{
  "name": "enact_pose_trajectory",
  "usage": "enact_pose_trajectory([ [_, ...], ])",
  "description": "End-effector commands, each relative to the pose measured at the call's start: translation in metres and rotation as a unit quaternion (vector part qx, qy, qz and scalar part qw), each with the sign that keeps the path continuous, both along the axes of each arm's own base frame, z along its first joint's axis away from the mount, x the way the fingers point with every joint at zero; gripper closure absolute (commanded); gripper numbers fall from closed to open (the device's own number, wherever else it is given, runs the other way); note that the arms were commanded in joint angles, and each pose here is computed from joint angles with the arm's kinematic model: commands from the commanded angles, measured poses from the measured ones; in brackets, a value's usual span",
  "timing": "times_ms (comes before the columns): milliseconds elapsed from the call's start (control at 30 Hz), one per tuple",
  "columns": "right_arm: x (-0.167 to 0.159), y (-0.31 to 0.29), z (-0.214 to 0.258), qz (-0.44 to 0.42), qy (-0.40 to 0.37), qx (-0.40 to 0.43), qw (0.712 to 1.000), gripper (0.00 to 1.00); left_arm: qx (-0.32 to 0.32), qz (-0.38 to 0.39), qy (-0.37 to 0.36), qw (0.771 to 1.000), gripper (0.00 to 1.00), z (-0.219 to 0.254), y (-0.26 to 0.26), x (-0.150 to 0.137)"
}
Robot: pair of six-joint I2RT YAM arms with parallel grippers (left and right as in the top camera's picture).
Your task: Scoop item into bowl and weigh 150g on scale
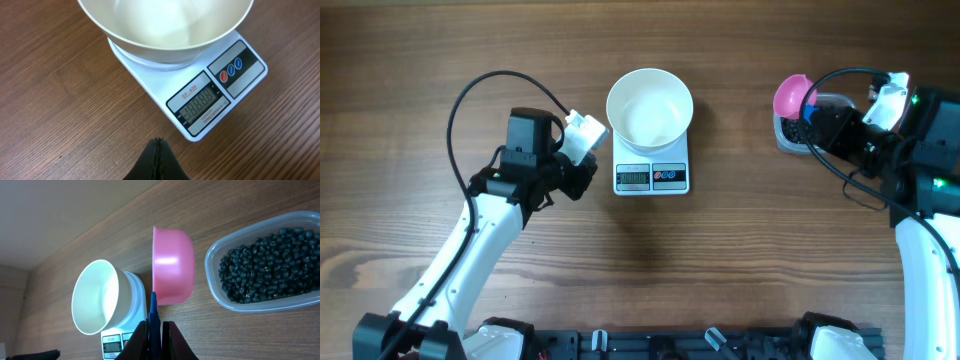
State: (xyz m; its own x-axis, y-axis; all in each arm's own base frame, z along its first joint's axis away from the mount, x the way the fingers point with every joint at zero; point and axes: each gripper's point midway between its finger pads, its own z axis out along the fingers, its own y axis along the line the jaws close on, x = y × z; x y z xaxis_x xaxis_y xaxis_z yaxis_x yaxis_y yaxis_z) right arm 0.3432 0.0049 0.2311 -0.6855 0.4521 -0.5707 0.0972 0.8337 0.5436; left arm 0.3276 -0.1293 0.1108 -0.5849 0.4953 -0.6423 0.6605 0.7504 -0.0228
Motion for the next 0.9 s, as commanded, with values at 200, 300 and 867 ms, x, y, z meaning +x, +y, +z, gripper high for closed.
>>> enact_pose_trajectory([
  [200,0.003,-0.007,0.003,-0.009,-0.008,-0.022,1.0,0.96,0.034,-0.086,0.024,0.995,0.96,-0.038,-0.003,-0.01],
  [300,0.003,-0.007,0.003,-0.009,-0.008,-0.022,1.0,0.96,0.031,-0.107,0.026,0.993,0.96,-0.042,-0.007,-0.013],
  [867,0.003,-0.007,0.003,-0.009,-0.008,-0.022,1.0,0.96,0.028,-0.152,-0.008,0.988,0.96,-0.037,-0.013,-0.009],
])
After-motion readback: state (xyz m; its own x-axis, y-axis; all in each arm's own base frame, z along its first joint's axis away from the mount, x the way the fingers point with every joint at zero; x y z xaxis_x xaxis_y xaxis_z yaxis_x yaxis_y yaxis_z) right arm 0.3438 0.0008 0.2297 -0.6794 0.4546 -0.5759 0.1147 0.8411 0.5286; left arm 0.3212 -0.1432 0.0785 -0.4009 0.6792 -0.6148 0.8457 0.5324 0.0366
